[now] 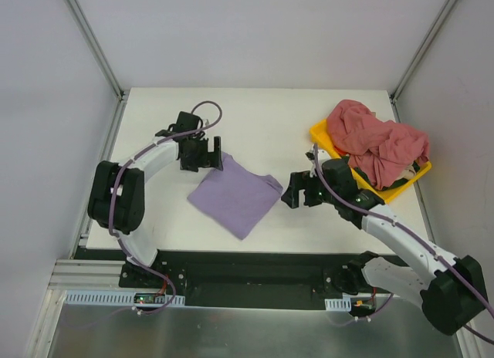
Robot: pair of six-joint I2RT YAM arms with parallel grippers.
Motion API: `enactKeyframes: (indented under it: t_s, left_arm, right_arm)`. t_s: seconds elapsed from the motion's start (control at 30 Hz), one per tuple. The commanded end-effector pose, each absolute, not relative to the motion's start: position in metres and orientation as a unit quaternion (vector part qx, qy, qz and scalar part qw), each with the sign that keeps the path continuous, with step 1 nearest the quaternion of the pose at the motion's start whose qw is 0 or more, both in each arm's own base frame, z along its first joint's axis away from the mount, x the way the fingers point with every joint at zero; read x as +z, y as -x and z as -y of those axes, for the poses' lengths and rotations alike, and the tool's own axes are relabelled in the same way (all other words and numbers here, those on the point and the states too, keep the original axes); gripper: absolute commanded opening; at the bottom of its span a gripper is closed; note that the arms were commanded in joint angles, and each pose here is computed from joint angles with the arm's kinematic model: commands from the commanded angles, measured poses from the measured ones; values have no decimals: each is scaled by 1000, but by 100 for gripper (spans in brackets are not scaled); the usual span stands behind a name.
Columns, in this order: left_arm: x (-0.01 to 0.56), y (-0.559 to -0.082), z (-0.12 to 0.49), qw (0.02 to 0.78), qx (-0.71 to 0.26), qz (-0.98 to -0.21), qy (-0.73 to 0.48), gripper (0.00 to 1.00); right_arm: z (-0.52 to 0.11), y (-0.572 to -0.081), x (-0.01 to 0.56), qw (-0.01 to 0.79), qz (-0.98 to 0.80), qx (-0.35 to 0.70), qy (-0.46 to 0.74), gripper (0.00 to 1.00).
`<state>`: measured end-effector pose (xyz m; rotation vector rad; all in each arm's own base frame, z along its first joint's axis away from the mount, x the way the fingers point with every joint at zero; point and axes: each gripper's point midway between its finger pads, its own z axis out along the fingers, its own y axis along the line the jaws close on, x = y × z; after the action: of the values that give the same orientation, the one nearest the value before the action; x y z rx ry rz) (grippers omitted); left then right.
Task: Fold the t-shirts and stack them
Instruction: Fold the long partially folded tshirt into a neat square, then put the neatly folded tshirt into the corner of the board with the left arm
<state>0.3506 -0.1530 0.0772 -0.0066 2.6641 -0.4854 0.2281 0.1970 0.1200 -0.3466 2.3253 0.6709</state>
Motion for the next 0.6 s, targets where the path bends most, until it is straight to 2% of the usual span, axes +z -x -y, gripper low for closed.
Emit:
enactKeyframes:
  t_s: [0.0,0.2,0.27,0.37,0.43,0.47,0.5,0.57]
  left_arm:
    - [53,-345,161,166,-196,-965,-53,99]
    - [34,-327,165,126,-202,-970,-45,89]
    - [32,-319,173,115,-208,-970,-53,78]
    - [26,-310,179,114,-182,-974,-67,54]
    - [23,-309,173,117,-154,-980,-56,19]
    - [22,-310,168,117,-137,-983,-39,7]
    - [21,-312,159,124,-112,-986,-25,0]
    - [23,-315,143,134,-68,-989,5,0]
  right_arm:
    - [-197,-218,137,368,-875,289,126,96]
    - [-181,-211,141,399,-867,276,113,96]
    - [-177,-209,142,404,-867,271,109,96]
    - [-170,-205,139,400,-873,257,106,96]
    - [-166,-204,137,399,-876,251,103,96]
    - [-165,-204,137,401,-876,248,103,96]
    - [-164,-204,136,403,-876,246,101,96]
    - [-159,-205,137,409,-876,235,96,96]
